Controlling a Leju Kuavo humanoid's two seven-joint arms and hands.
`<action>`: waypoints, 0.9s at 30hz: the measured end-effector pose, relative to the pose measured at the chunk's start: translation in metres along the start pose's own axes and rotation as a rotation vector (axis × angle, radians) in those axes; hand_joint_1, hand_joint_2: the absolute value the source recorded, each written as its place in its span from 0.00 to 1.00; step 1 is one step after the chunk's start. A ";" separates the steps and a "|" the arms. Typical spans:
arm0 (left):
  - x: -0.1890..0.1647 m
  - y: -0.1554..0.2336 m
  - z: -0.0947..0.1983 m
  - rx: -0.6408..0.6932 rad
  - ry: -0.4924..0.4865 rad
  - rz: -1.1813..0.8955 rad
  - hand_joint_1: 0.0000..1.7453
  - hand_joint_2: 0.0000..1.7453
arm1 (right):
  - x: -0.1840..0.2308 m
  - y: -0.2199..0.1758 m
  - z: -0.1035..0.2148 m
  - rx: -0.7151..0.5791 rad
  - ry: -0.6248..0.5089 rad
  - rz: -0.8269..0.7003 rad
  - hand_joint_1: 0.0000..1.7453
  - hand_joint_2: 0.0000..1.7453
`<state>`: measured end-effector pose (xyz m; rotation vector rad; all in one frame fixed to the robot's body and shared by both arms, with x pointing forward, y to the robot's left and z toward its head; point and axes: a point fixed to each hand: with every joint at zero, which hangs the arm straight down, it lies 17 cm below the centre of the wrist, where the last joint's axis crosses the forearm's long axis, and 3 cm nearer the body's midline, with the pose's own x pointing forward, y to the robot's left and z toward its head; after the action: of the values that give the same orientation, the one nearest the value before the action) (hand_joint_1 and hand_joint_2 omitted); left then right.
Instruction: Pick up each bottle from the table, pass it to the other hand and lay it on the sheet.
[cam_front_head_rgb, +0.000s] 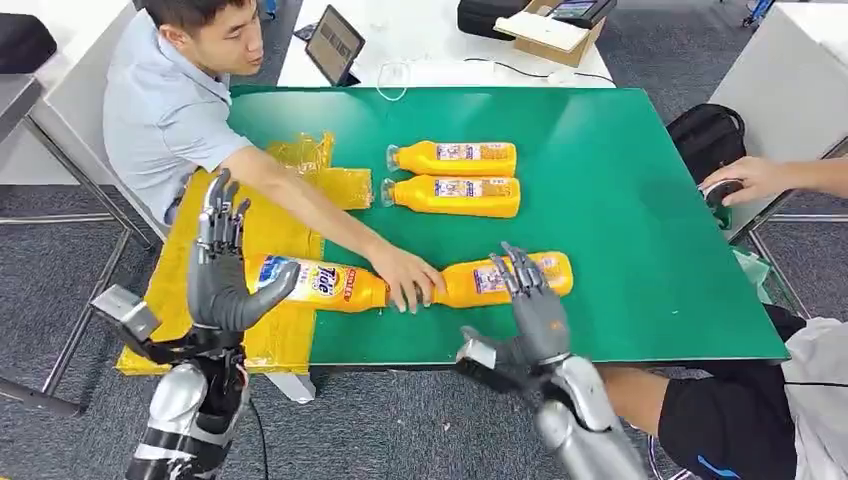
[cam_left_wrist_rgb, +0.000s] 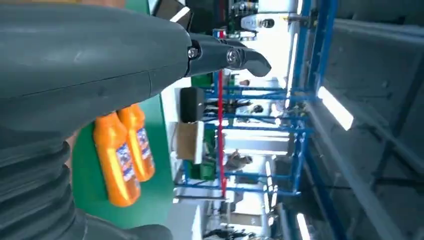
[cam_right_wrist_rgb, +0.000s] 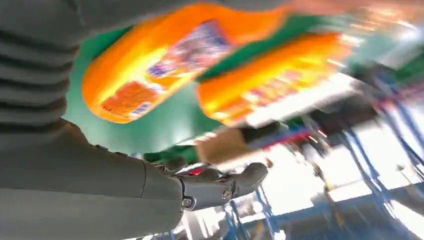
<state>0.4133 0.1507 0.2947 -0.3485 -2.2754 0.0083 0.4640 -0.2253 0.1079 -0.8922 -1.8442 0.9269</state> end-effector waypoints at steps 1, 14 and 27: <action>0.002 -0.001 0.000 -0.001 -0.006 -0.001 0.00 1.00 | -0.010 0.001 -0.003 0.016 0.009 0.020 0.00 1.00; -0.005 0.008 0.002 0.086 0.026 -0.174 0.00 1.00 | -0.089 0.041 0.000 0.223 0.152 0.153 0.00 1.00; -0.013 -0.001 0.002 0.064 0.042 -0.168 0.00 1.00 | -0.103 0.049 -0.015 0.304 0.200 0.145 0.00 1.00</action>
<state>0.4200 0.1467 0.2843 -0.1221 -2.2506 -0.0128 0.5261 -0.2858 0.0329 -0.8998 -1.4378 1.1295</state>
